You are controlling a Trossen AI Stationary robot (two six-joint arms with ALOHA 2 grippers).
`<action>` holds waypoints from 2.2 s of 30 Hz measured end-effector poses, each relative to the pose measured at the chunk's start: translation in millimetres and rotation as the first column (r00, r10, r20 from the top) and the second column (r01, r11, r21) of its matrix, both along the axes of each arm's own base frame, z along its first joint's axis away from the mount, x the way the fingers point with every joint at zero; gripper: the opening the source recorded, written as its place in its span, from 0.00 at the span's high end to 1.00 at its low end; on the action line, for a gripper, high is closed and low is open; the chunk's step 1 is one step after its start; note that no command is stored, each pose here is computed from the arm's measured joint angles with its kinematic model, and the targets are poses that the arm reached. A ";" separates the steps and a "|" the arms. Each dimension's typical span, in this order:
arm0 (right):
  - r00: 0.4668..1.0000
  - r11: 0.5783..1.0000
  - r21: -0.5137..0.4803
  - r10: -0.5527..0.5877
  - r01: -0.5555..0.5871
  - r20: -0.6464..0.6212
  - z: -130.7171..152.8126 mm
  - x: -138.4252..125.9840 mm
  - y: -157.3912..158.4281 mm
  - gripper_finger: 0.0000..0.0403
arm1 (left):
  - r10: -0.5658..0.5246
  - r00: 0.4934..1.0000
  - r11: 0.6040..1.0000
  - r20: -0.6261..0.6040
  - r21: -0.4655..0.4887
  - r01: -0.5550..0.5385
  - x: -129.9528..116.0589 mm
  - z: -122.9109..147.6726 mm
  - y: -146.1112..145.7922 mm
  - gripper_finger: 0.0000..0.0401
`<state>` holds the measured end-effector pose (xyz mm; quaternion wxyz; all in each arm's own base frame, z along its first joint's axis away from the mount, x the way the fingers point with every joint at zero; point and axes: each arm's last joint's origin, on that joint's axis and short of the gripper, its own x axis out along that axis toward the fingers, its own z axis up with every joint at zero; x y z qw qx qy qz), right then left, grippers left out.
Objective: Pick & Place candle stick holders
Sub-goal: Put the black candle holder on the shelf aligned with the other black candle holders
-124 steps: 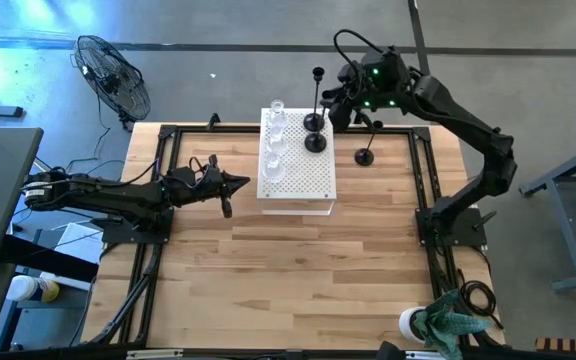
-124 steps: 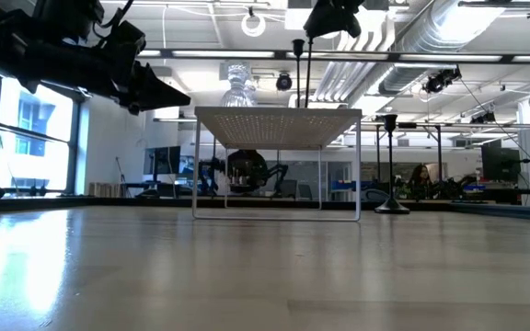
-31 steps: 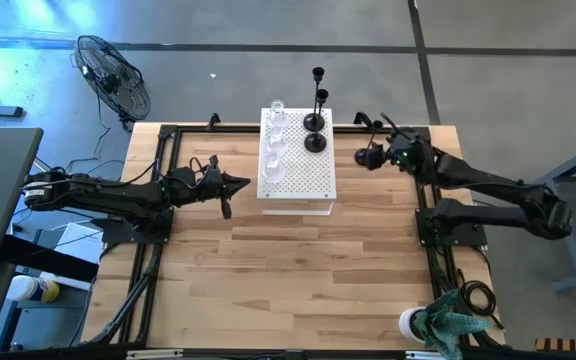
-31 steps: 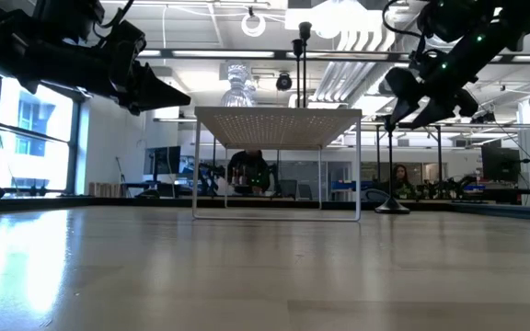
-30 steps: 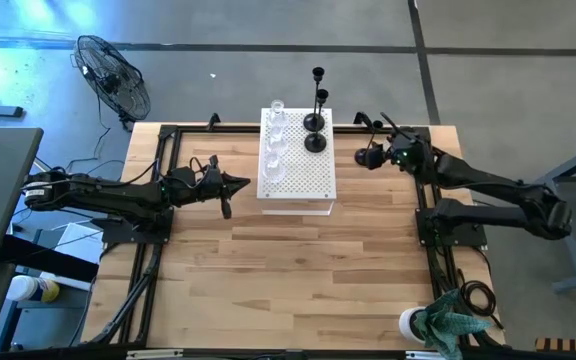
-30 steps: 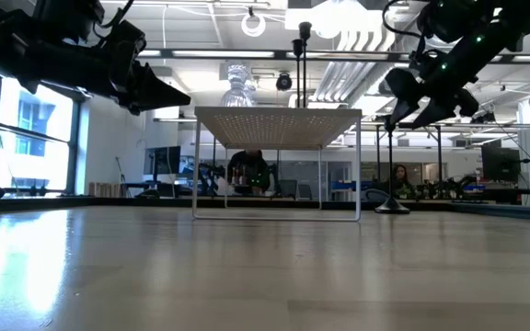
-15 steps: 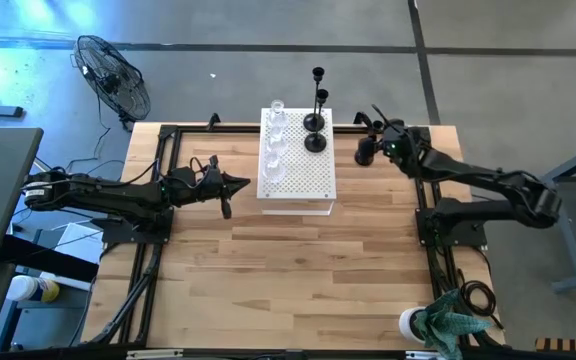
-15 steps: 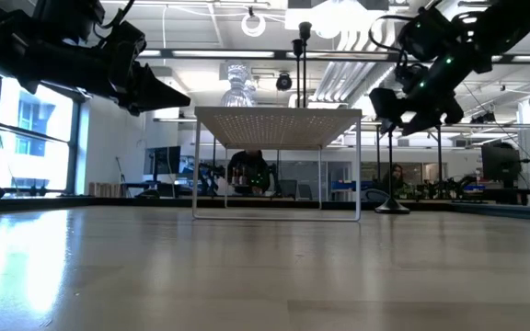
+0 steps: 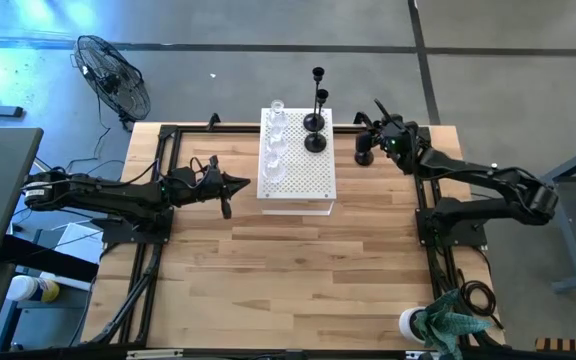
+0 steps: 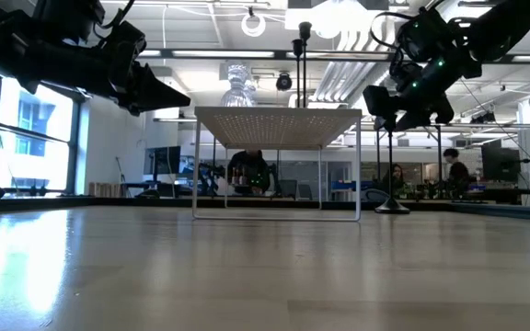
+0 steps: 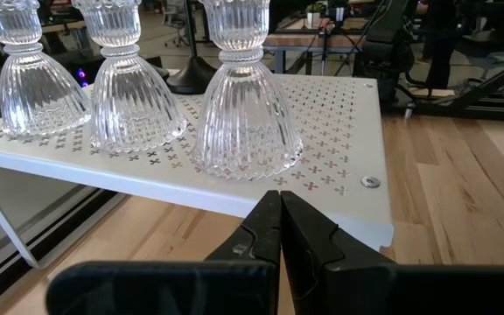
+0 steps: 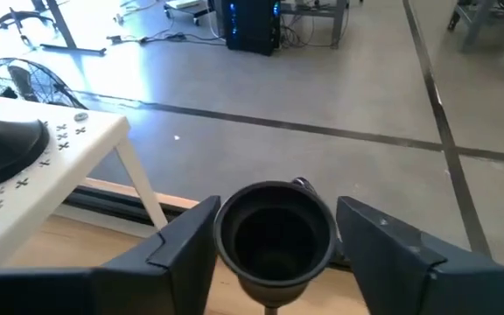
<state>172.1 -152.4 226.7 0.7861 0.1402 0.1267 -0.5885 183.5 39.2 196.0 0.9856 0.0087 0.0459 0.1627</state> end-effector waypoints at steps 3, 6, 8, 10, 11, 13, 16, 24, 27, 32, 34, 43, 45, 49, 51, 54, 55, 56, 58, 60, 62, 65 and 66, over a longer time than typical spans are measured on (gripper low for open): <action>1.000 1.000 0.002 0.024 -0.024 -0.009 -0.1 0.9 0.6 0.51 | 0.000 1.000 1.000 0.000 0.000 0.000 0.0 0.0 0.0 1.00; 0.999 0.999 0.009 0.046 -0.046 -0.006 -0.3 1.5 0.9 0.59 | 0.000 1.000 1.000 0.000 0.000 0.000 0.0 0.0 0.0 1.00; 0.998 0.998 0.013 0.059 -0.059 -0.001 -0.3 1.8 1.1 0.65 | 0.000 1.000 1.000 0.000 0.000 0.000 0.0 0.0 0.0 1.00; 0.998 0.998 0.010 0.065 -0.065 0.004 0.6 1.8 1.4 0.69 | 0.000 1.000 1.000 0.000 0.000 0.000 0.0 0.0 0.1 1.00; 0.998 0.998 0.005 0.066 -0.066 0.004 1.7 1.4 1.7 0.71 | 0.000 1.000 1.000 0.000 0.000 0.000 0.0 0.0 0.1 1.00; 0.997 0.997 -0.010 0.071 -0.071 0.014 5.4 0.0 2.8 0.74 | 0.000 1.000 1.000 0.000 0.000 0.000 0.0 0.0 0.0 1.00; 0.996 0.996 -0.043 0.084 -0.083 0.029 13.6 -2.8 7.7 0.75 | 0.000 1.000 1.000 0.001 -0.001 0.000 0.0 0.0 0.0 1.00; 0.985 0.984 -0.116 0.149 -0.139 0.085 52.2 -13.6 31.8 0.73 | 0.001 1.000 1.000 0.001 -0.001 -0.001 0.0 0.1 0.1 1.00; 0.987 0.984 -0.105 0.152 -0.145 0.058 75.5 -15.3 42.5 0.74 | 0.001 1.000 1.000 0.004 -0.001 -0.001 0.0 0.3 0.1 1.00; 0.980 0.978 -0.086 0.195 -0.191 0.039 123.4 -15.2 62.0 0.74 | 0.001 1.000 1.000 0.008 0.000 -0.001 0.0 0.7 0.1 1.00; 0.972 0.971 -0.079 0.229 -0.224 0.061 141.3 -14.1 69.7 0.73 | 0.001 1.000 1.000 0.008 0.000 -0.001 0.0 0.7 0.1 1.00; 0.888 0.890 -0.087 0.455 -0.449 0.073 185.9 22.1 95.3 0.73 | 0.000 1.000 1.000 0.008 0.000 0.000 0.1 0.7 0.0 1.00; 0.867 0.869 -0.067 0.494 -0.490 0.058 185.3 37.0 97.3 0.73 | 0.000 1.000 1.000 0.008 0.000 0.000 0.1 0.7 0.0 1.00; 0.842 0.842 -0.032 0.539 -0.538 0.037 178.2 67.8 96.5 0.74 | 0.000 1.000 1.000 0.008 -0.001 0.000 0.0 0.7 0.1 1.00; 0.830 0.831 -0.018 0.557 -0.556 0.033 173.9 81.3 94.1 0.73 | 0.001 1.000 1.000 0.007 -0.001 -0.001 0.0 0.7 0.1 1.00; 0.811 0.811 -0.001 0.584 -0.585 0.034 168.4 97.3 89.7 0.73 | 0.000 1.000 1.000 0.003 -0.002 0.000 0.0 0.2 0.0 1.00; 0.805 0.805 0.000 0.593 -0.593 0.034 167.6 101.5 88.1 0.73 | 0.000 1.000 1.000 0.000 -0.002 0.000 0.0 0.0 0.0 1.00; 0.800 0.800 -0.001 0.599 -0.600 0.034 167.4 105.0 86.8 0.73 | 0.001 1.000 1.000 0.000 -0.002 -0.001 0.0 -0.1 0.0 1.00; 0.795 0.795 -0.003 0.606 -0.606 0.029 167.1 110.9 84.7 0.73 | 0.000 1.000 1.000 0.000 -0.002 0.000 0.0 0.0 0.0 1.00; 0.790 0.790 -0.004 0.613 -0.613 0.010 165.9 116.2 83.6 0.73 | 0.000 1.000 1.000 0.000 -0.002 0.000 0.0 -0.1 0.0 1.00; 0.785 0.785 -0.007 0.620 -0.620 -0.004 165.4 119.7 83.0 0.73 | 0.000 1.000 1.000 0.000 -0.002 0.000 0.0 -0.1 0.0 1.00; 0.773 0.773 -0.013 0.634 -0.634 -0.010 164.4 123.9 82.5 0.73 | 0.000 1.000 1.000 0.000 -0.002 0.000 0.0 0.0 0.0 1.00; 0.772 0.772 -0.014 0.635 -0.635 -0.015 163.8 125.0 82.3 0.73 | 0.000 1.000 1.000 0.001 -0.002 0.000 0.0 0.0 0.0 1.00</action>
